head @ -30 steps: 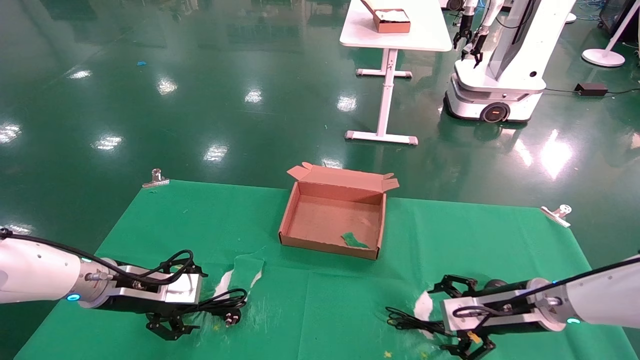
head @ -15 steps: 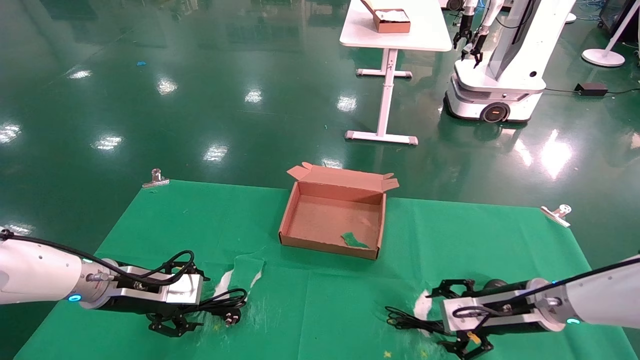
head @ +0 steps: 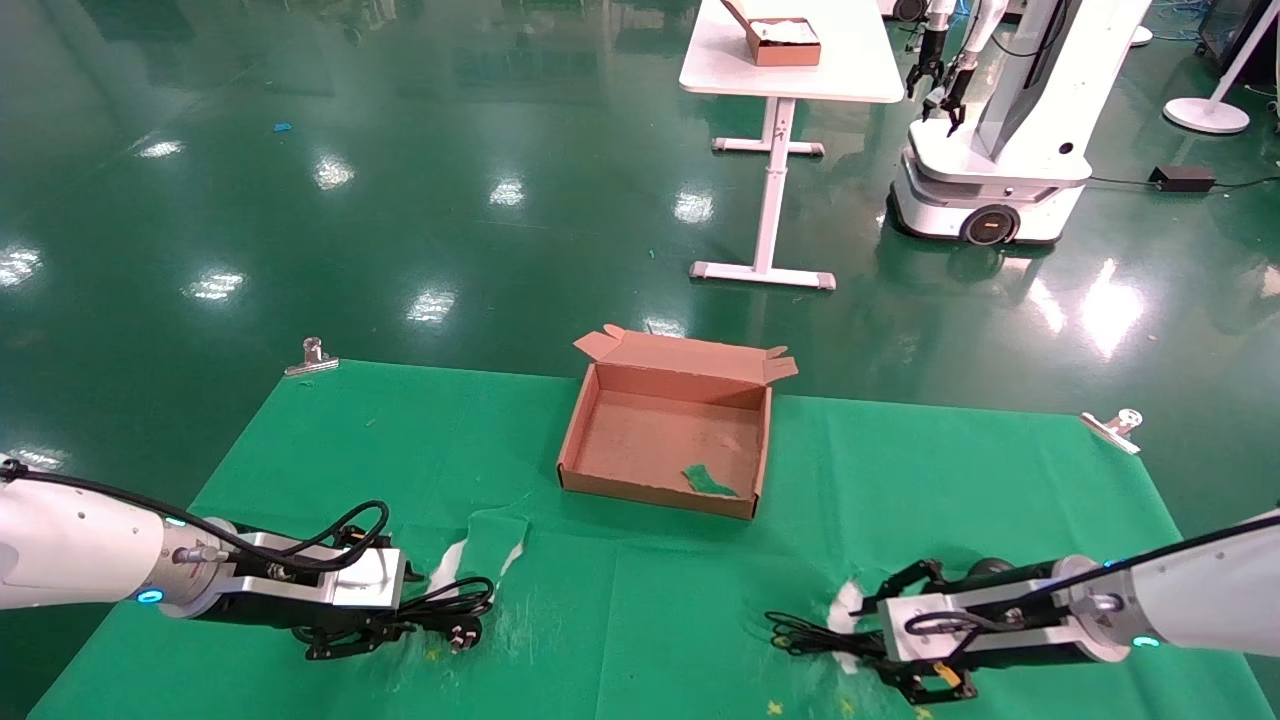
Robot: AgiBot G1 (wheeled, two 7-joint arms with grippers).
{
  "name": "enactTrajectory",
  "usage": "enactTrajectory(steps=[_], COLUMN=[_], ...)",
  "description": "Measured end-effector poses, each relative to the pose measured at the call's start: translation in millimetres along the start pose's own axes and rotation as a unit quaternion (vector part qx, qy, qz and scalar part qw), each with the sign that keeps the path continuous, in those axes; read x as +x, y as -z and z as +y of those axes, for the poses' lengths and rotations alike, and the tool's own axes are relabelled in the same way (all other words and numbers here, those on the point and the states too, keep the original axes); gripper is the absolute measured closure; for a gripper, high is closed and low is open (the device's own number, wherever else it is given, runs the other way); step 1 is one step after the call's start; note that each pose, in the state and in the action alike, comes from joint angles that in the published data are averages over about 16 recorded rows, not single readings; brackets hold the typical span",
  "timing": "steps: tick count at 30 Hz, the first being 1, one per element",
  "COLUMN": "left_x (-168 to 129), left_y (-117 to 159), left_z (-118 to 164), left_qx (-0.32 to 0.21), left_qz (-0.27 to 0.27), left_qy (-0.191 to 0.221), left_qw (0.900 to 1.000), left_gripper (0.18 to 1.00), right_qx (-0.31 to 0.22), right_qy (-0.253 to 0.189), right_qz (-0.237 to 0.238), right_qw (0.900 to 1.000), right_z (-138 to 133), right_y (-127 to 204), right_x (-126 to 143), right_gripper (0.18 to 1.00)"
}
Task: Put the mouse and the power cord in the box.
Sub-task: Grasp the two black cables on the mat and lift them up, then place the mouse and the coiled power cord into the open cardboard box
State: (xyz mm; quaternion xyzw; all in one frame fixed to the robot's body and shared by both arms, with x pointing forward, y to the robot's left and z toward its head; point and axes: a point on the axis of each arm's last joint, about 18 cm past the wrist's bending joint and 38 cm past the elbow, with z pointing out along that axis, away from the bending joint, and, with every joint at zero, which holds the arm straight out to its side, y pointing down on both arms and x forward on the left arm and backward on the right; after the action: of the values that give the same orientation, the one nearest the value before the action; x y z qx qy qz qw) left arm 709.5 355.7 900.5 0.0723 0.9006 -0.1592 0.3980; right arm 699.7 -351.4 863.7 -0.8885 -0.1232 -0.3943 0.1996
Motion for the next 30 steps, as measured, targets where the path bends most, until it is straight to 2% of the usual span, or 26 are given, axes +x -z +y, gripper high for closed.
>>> enactTrajectory(steps=[10,18,25,30], left_x=[0.1,-3.8,-26.9,-55.7], left_y=[-0.1,6.7,43.9,84.1], left_z=[0.0,1.1,-0.9,-13.2], left_qx=[0.000,0.004,0.040,0.093], left_qz=[0.000,-0.005,-0.039,-0.080], left_qy=[0.000,0.016,0.074,0.132], left_qw=[1.0000,0.9999,0.9958,0.9836], left_gripper=[0.796,0.898,0.918,0.919], right_qx=[0.000,0.004,0.024,0.049], right_qy=[0.000,-0.010,-0.031,-0.037], right_qz=[0.001,0.017,0.076,0.137], right_qw=[1.000,1.000,0.996,0.989], right_z=[0.0,2.1,7.6,1.8], right_y=[0.1,7.4,47.3,93.8], right_x=[0.3,6.1,32.3,66.4], right_gripper=[0.839,0.915,0.935,0.937])
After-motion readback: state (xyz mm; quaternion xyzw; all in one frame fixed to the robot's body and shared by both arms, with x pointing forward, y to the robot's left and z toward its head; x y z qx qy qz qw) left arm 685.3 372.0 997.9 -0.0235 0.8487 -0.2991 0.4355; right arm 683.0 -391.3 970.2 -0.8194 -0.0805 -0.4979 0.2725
